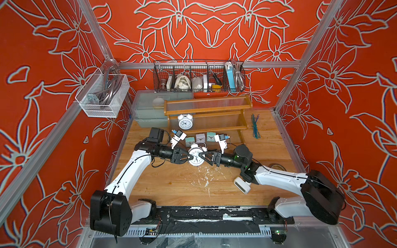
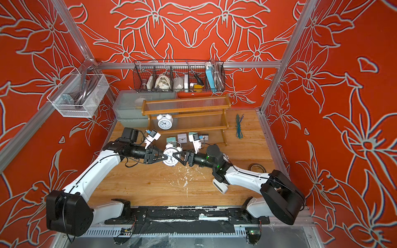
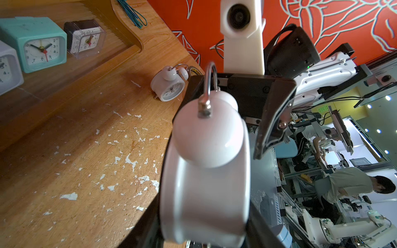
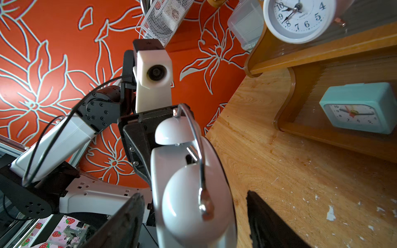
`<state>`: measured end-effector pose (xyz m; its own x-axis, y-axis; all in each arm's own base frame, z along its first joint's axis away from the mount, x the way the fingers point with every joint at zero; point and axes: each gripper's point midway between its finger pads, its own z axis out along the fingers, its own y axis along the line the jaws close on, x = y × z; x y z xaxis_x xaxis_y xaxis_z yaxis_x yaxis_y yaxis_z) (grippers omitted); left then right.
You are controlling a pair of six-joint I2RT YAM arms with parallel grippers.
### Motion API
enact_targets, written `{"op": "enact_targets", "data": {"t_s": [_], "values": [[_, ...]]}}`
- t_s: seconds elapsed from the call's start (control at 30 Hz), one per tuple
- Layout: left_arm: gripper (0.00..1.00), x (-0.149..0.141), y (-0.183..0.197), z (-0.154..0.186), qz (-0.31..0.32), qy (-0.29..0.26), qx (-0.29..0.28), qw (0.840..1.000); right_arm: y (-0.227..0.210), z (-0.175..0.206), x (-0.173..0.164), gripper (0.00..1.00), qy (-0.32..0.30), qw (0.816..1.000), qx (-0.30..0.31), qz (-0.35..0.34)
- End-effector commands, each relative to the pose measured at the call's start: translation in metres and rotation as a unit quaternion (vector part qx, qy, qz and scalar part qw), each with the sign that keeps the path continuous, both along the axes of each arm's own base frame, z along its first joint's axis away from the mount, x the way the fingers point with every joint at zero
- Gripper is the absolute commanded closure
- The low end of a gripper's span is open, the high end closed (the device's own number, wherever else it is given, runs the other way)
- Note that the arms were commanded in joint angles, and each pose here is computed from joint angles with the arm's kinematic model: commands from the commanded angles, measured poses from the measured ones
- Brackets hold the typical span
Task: Place the alarm clocks on the shelf by style
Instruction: Pick up the alarm from the center of the board.
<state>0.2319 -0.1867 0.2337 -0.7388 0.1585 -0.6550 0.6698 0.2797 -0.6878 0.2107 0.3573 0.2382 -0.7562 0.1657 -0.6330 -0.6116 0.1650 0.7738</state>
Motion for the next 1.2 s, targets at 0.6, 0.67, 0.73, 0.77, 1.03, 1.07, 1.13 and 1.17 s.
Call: {"op": "enact_targets", "data": {"t_s": [0.6, 0.67, 0.73, 0.77, 1.03, 1.07, 1.13, 1.17], "values": [[0.73, -0.002, 0.001, 0.008, -0.008, -0.015, -0.025, 1.0, -0.001, 0.001, -0.014, 0.46, -0.031, 0.999, 0.006, 0.024], [0.72, -0.001, 0.002, 0.007, -0.007, -0.015, -0.024, 1.0, -0.002, 0.002, -0.015, 0.5, -0.04, 0.999, 0.003, 0.026], [0.71, 0.0, 0.003, 0.006, -0.005, -0.013, -0.023, 1.0, -0.003, 0.003, -0.016, 0.54, -0.051, 0.998, -0.005, 0.03], [0.71, 0.0, 0.003, 0.006, -0.006, -0.013, -0.023, 1.0, -0.003, 0.003, -0.017, 0.56, -0.056, 0.998, -0.01, 0.031], [0.43, -0.002, 0.005, 0.002, -0.001, -0.026, -0.011, 1.0, -0.016, 0.007, -0.01, 0.62, -0.097, 0.993, -0.049, 0.048], [0.39, -0.003, 0.005, 0.0, -0.001, -0.029, -0.007, 1.0, -0.018, 0.007, -0.008, 0.62, -0.103, 0.992, -0.056, 0.053], [0.34, -0.004, 0.007, -0.001, 0.0, -0.037, 0.0, 0.999, -0.024, 0.009, -0.003, 0.62, -0.118, 0.989, -0.072, 0.06], [0.33, -0.004, 0.008, 0.0, 0.002, -0.041, 0.003, 0.999, -0.028, 0.01, 0.0, 0.62, -0.126, 0.986, -0.084, 0.063]]}}
